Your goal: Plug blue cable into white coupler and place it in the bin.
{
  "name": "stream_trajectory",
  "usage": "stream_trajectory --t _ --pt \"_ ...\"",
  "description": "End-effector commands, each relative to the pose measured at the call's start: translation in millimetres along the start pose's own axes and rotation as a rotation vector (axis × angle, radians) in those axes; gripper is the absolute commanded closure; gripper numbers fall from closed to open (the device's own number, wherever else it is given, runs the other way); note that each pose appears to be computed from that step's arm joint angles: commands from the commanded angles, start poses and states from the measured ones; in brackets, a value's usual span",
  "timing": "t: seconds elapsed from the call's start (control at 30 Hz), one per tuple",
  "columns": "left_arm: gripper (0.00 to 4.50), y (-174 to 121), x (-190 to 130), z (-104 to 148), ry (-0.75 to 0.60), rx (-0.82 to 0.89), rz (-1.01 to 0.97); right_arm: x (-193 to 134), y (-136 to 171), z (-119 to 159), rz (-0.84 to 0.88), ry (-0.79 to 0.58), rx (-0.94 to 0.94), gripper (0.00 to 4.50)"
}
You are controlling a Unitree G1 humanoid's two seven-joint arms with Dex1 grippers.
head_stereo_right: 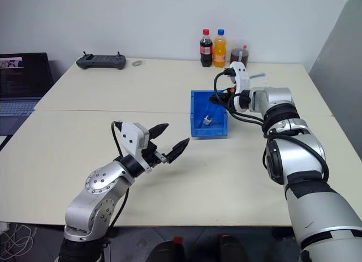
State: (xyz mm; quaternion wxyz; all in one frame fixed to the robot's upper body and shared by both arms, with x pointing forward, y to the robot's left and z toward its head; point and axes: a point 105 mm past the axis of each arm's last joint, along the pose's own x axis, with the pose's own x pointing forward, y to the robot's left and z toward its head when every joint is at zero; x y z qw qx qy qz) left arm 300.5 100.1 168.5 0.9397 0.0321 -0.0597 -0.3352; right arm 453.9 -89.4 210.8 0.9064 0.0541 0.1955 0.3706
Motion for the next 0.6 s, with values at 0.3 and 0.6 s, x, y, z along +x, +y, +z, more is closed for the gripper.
stream_trajectory --t 0.3,0.6 --pt "0.00 0.2 5.4 11.3 -0.023 -0.006 -0.009 -42.2 -39.1 29.2 -0.181 -0.091 -0.077 0.80" --pt "0.00 12.4 -2.9 -0.9 0.059 -0.040 0.085 -93.6 -29.6 -50.4 -0.204 -0.045 -0.085 0.80"
